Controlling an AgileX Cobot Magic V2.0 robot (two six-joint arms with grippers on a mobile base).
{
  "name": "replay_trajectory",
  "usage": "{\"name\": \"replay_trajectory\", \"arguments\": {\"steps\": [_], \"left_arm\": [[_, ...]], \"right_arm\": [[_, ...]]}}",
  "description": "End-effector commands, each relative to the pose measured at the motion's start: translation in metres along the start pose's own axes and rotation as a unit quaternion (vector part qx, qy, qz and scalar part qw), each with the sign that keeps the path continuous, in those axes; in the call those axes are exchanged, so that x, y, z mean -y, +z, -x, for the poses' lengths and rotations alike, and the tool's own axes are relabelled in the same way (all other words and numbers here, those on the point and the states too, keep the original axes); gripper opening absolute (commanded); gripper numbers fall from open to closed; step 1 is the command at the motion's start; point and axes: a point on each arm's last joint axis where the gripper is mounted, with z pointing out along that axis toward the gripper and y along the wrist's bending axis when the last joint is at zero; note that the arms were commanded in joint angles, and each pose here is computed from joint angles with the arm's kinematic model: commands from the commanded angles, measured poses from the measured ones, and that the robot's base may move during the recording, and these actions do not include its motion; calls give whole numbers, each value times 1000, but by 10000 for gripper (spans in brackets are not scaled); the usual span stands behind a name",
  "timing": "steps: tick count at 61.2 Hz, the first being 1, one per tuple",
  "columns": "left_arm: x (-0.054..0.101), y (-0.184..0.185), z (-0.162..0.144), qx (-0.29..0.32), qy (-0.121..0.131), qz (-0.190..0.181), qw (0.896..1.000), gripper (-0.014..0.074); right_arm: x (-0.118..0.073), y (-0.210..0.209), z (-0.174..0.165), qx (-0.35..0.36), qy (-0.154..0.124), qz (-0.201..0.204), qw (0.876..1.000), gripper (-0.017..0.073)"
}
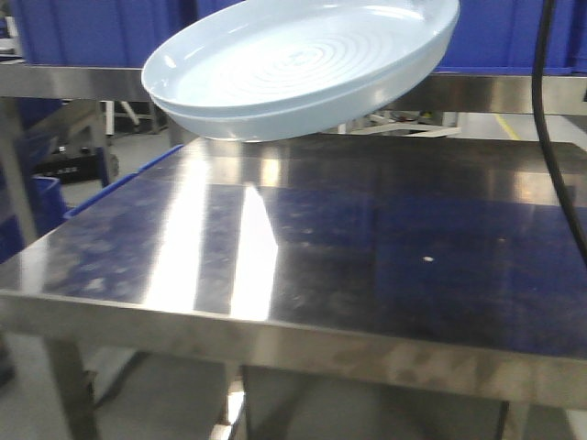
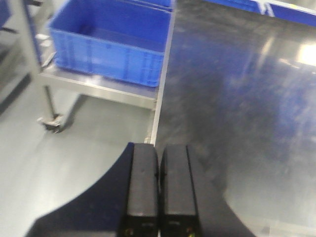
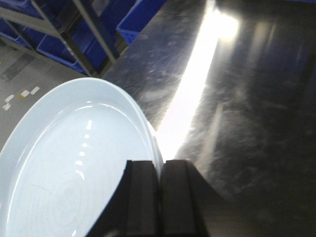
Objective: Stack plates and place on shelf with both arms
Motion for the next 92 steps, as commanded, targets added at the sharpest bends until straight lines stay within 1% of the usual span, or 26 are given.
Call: {"name": "replay_trajectory", "arguments": {"steps": [1, 92], "left_arm": [[3, -4, 16, 53, -5, -4, 999, 86], [3, -4, 16, 53, -5, -4, 999, 86]], "right_arm": [[-6, -15, 22, 79, 1, 17, 997, 56], [-6, -15, 22, 79, 1, 17, 997, 56]]}}
